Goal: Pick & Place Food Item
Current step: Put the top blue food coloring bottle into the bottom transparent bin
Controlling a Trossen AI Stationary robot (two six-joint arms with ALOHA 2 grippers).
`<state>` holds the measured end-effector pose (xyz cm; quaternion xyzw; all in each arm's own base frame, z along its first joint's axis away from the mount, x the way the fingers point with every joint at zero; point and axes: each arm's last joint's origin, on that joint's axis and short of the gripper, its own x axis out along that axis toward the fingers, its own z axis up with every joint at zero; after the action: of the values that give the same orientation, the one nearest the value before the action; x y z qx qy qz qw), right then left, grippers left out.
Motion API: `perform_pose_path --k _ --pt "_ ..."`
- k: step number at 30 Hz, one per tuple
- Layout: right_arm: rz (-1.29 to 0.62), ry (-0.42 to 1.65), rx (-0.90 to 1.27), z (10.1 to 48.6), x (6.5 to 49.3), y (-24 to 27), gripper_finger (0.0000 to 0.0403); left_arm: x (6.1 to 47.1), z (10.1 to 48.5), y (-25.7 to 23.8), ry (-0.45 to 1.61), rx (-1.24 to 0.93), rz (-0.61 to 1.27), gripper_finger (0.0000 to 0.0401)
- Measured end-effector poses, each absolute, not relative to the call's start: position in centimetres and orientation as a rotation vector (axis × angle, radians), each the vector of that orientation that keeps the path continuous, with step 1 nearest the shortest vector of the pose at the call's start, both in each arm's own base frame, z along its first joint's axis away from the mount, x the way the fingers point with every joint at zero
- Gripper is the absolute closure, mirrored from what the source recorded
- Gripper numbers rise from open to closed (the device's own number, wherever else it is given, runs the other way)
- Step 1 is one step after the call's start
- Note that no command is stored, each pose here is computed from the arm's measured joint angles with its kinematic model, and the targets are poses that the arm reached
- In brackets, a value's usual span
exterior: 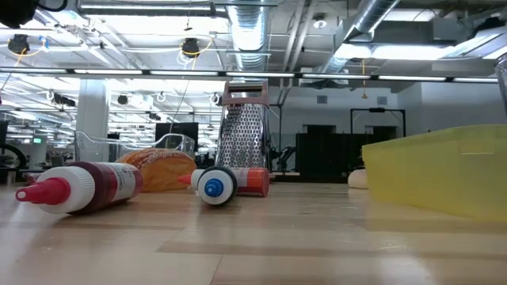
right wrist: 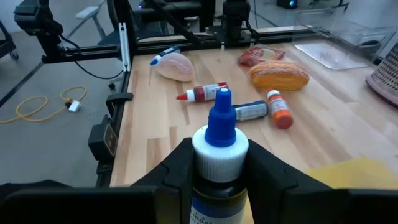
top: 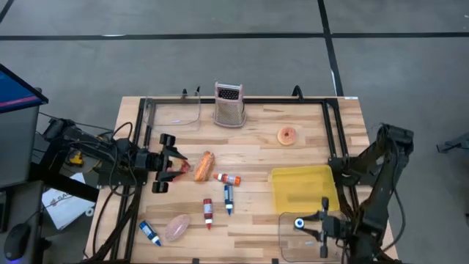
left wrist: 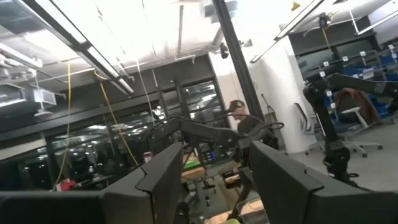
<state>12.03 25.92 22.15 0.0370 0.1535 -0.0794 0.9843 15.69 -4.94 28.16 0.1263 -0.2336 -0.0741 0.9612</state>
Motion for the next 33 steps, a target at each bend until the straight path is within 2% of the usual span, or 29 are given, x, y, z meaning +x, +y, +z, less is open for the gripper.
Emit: perform_pose_path --k 5,9,14,33 --pt "-0.166 0.303 0.082 19.9 12.7 27.5 0.0306 16.0 27.9 -5.4 -0.466 0.228 -0.182 0.0219" --pt "-0.173 0.304 0.077 19.9 13.2 28.2 0.0306 16.0 27.7 -6.0 -0.461 0.220 -0.214 0.0219" --pt "-0.191 0.301 0.092 19.9 13.7 28.4 0.0306 16.0 27.6 -6.5 -0.459 0.214 -0.242 0.0219" --pt "-0.298 0.309 0.160 14.5 14.5 28.9 0.0306 15.7 27.8 -7.0 -0.480 0.210 -0.265 0.0219"
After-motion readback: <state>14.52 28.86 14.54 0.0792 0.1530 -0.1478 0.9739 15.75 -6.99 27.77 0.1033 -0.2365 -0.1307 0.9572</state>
